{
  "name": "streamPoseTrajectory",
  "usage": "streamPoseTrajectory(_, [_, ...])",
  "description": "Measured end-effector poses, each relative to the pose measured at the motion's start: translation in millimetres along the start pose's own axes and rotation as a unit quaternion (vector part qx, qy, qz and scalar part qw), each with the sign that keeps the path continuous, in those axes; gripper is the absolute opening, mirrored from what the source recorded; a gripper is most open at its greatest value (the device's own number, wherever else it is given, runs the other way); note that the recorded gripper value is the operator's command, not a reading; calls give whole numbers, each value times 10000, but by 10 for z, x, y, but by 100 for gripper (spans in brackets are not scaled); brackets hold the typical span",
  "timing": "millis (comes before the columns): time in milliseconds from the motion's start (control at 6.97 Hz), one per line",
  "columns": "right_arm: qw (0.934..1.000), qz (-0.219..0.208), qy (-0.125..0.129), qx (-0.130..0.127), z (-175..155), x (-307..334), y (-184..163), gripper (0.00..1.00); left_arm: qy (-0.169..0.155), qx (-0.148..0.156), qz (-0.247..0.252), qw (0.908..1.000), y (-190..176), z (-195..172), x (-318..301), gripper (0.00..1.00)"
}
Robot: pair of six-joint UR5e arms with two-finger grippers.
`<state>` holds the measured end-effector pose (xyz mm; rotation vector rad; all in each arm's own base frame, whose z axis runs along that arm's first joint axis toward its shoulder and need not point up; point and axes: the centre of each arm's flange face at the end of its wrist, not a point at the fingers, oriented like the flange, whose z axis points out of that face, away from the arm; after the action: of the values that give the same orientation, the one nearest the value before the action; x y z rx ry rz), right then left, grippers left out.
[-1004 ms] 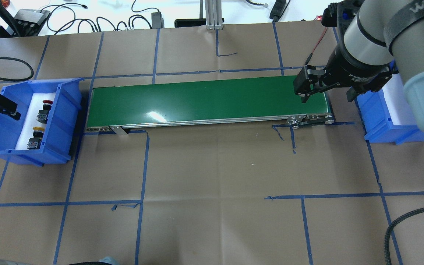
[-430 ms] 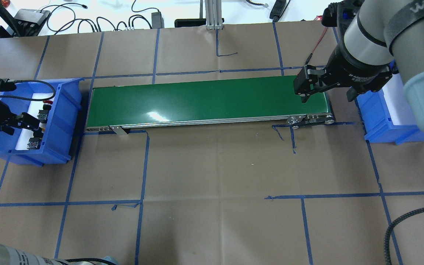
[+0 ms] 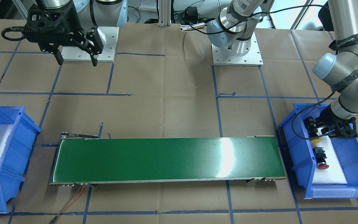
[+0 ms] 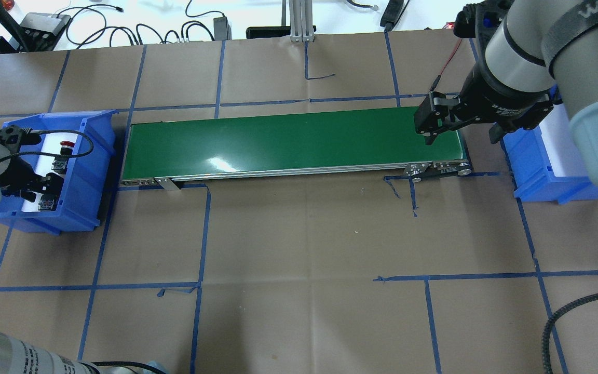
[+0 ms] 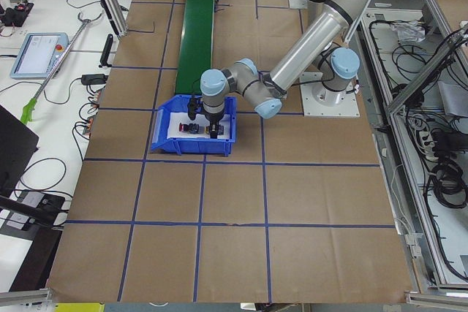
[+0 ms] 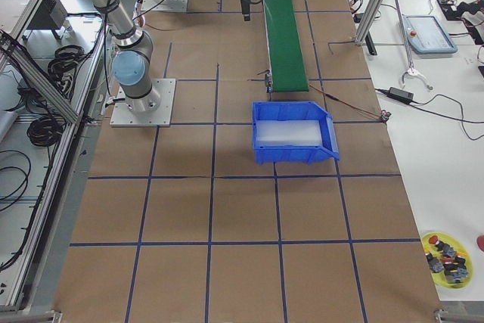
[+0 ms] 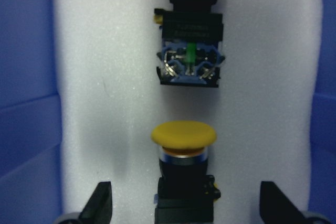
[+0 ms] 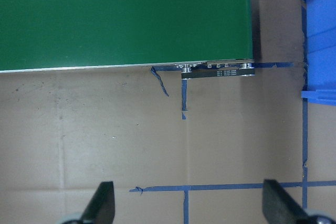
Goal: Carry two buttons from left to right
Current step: 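Lower the left gripper into the bin and grasp the yellow button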
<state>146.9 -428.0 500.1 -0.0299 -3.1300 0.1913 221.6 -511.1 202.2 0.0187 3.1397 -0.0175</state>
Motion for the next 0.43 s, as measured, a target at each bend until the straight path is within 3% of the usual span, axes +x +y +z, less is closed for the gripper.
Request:
streamPoseTrajectory(287, [10000, 0, 0, 0, 0, 0, 0, 100, -14, -14, -9, 10000, 10, 20, 2, 27])
streamPoseTrajectory(430, [10000, 0, 0, 0, 0, 0, 0, 100, -29, 2, -25, 10000, 0, 3, -6, 15])
